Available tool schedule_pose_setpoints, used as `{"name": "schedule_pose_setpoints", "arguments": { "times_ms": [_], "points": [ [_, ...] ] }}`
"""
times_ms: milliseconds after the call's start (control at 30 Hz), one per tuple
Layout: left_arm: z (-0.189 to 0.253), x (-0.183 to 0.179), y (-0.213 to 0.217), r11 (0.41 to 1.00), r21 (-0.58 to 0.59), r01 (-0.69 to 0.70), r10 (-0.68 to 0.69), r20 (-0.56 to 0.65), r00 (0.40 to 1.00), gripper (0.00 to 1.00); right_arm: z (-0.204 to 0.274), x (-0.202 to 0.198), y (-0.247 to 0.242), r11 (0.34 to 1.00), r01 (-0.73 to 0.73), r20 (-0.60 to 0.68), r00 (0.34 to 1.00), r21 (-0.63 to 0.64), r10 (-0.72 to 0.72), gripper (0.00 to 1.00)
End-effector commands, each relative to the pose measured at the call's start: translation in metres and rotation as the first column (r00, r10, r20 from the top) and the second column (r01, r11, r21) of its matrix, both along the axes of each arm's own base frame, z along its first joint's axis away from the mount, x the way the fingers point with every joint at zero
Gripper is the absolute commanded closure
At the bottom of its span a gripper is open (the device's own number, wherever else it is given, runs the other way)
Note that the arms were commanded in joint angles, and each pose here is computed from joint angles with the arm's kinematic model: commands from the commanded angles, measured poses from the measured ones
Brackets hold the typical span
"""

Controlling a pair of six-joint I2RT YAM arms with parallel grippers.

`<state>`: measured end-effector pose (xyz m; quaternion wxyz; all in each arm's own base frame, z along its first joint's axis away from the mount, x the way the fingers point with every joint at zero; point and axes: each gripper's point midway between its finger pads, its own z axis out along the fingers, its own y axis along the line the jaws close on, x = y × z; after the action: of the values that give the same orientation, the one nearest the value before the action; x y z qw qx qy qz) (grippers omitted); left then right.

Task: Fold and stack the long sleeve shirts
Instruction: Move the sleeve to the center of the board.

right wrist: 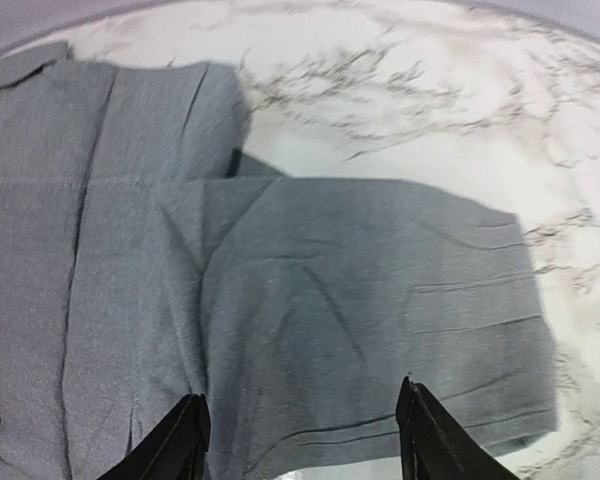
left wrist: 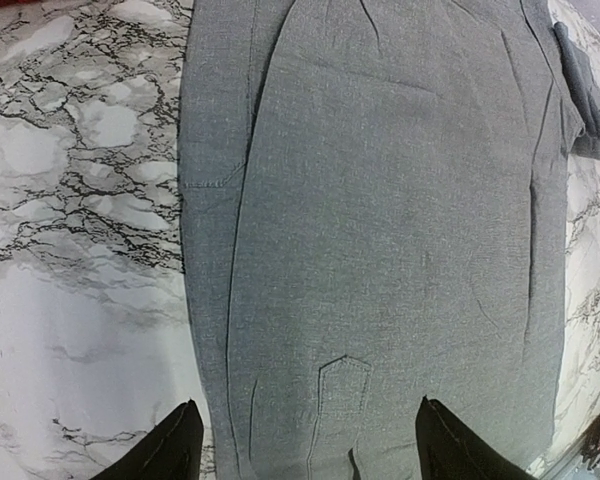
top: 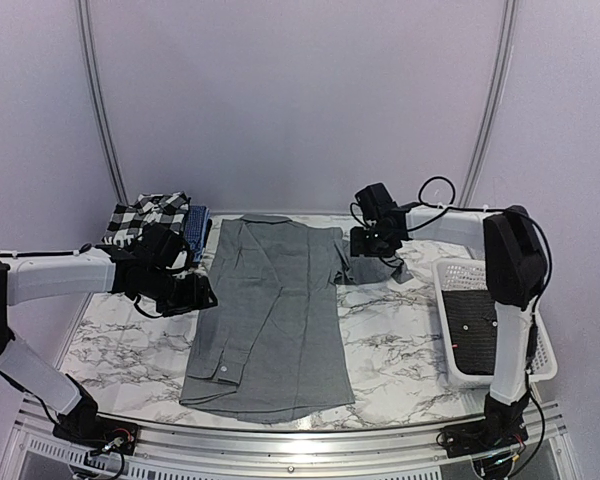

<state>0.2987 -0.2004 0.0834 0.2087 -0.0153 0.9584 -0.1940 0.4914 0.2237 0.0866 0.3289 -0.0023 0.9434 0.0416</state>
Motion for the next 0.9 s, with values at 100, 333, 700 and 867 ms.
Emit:
{"name": "schedule_pose_setpoints", "arguments": {
  "times_ms": [100, 333, 700, 867],
  "points": [
    [0.007, 0.002, -0.003, 1.000, -0.012, 0.004, -0.004, 0.004, 1.000, 0.25, 0.018, -0.006, -0.086, 0.974, 0.208, 0.011, 0.978, -0.083, -0.208, 0.39],
    [0.007, 0.003, -0.007, 1.000, -0.023, 0.009, -0.009, -0.004, 1.000, 0.25, -0.011, -0.009, -0.095, 0.971, 0.226, -0.050, 0.972, -0.080, -0.230, 0.50],
    [0.013, 0.002, -0.006, 0.999, -0.032, 0.006, -0.006, 0.011, 1.000, 0.25, -0.040, -0.003, -0.106, 0.967, 0.249, -0.083, 0.964, -0.054, -0.253, 0.58],
    [0.017, 0.001, -0.005, 0.999, -0.034, 0.005, -0.004, 0.016, 1.000, 0.25, -0.042, 0.006, -0.113, 0.965, 0.260, -0.084, 0.962, -0.026, -0.261, 0.73]
  ]
}}
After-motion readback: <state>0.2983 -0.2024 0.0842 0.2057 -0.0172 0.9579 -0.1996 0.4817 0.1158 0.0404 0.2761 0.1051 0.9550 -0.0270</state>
